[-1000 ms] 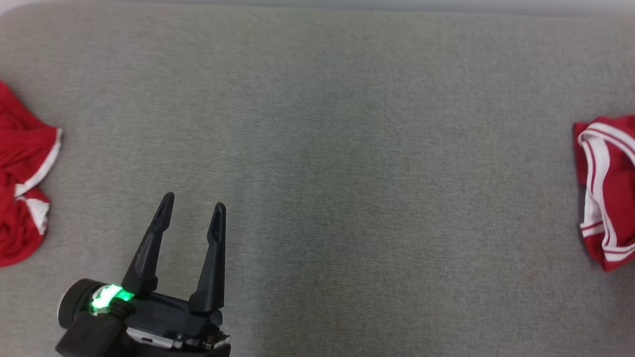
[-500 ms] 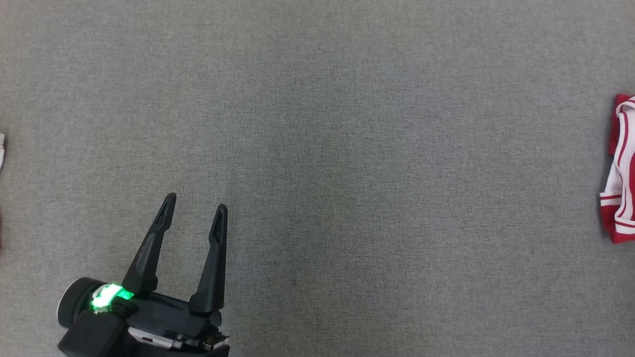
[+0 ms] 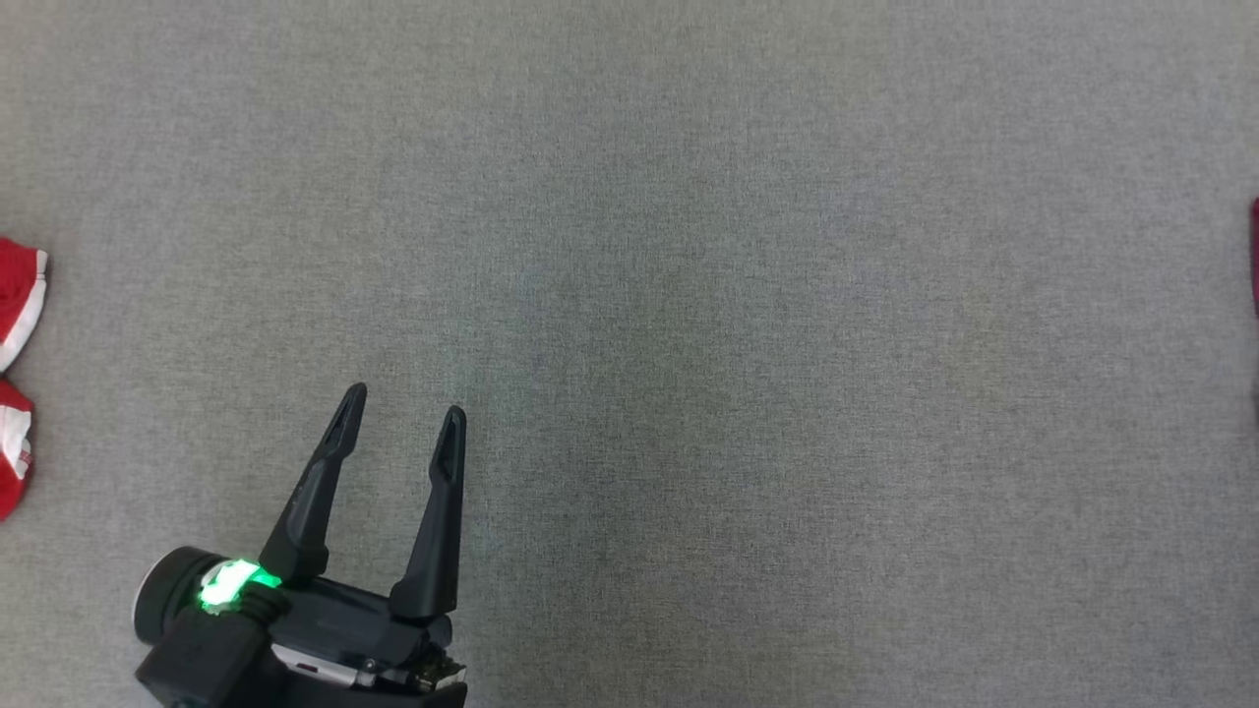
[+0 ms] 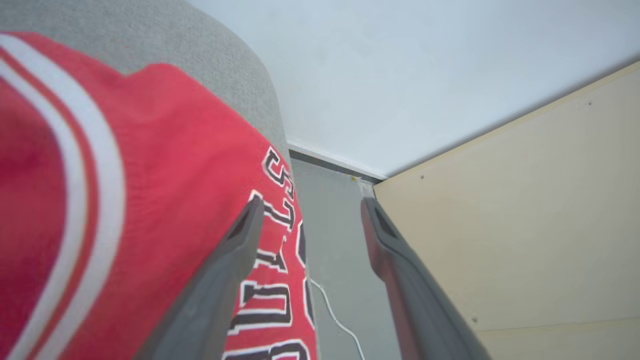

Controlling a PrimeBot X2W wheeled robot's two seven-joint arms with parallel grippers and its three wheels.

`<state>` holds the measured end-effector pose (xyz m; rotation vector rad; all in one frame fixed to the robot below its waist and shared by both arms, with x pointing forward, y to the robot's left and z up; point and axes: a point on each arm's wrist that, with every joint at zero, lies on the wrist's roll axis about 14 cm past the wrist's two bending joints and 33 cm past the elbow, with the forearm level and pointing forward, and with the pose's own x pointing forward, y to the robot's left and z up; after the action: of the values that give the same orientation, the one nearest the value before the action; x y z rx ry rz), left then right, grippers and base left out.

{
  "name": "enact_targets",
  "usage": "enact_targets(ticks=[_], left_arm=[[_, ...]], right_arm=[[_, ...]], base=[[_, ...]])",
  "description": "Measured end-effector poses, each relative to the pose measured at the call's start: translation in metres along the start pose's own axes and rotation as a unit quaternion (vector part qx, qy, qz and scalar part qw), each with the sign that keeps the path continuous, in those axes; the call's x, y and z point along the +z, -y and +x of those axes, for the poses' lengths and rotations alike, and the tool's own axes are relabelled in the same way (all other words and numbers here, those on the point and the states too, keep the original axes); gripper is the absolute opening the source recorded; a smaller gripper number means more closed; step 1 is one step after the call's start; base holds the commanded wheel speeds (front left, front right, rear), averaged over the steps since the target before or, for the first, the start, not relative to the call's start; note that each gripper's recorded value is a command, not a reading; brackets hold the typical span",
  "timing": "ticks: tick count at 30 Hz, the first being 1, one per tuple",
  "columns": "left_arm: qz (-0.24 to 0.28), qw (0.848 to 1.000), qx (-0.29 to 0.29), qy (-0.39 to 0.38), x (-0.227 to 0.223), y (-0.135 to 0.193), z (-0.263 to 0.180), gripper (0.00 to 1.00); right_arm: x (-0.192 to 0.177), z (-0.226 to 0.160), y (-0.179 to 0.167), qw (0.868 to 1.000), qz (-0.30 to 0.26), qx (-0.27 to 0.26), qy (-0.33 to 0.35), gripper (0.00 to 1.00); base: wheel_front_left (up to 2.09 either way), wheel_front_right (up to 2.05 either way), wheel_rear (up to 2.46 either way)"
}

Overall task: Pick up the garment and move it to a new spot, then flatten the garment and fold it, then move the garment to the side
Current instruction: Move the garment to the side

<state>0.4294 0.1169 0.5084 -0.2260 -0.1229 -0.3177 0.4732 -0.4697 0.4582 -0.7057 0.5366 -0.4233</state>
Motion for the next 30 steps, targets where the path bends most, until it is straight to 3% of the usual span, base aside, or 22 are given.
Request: enact_targets(ticks=[6, 9, 12, 18, 26, 30], left_arm=[[-0.007, 1.000, 0.011, 0.010, 0.009, 0.002, -0.005, 1.00], [-0.016, 1.000, 0.018, 0.015, 0.015, 0.003, -0.010, 1.00], [-0.036, 0.999, 0.030, 0.002, 0.011, 0.004, -0.025, 1.00], [-0.009, 0.998, 0.067, -0.009, 0.014, -0.010, -0.061, 1.00], [0.041, 0.994, 0.101, 0.009, 0.033, -0.018, -0.098, 1.00], [0.056, 0.991, 0.118, 0.020, 0.041, -0.024, -0.114, 1.00]], right_arm=[[0.011, -0.017, -0.022, 0.997, 0.035, 0.027, 0.055, 1.00], [0.034, -0.031, -0.047, 0.989, 0.090, 0.055, 0.103, 1.00], [0.061, -0.054, -0.077, 0.973, 0.149, 0.093, 0.149, 1.00], [0.090, -0.127, -0.116, 0.926, 0.272, 0.147, 0.216, 1.00], [0.108, -0.225, -0.121, 0.871, 0.342, 0.189, 0.297, 1.00], [0.111, -0.255, -0.128, 0.861, 0.347, 0.211, 0.306, 1.00]], base=[[0.00, 0.00, 0.00], [0.00, 0.00, 0.00], [0.00, 0.00, 0.00], [0.00, 0.00, 0.00], [0.00, 0.00, 0.00], [0.00, 0.00, 0.00]])
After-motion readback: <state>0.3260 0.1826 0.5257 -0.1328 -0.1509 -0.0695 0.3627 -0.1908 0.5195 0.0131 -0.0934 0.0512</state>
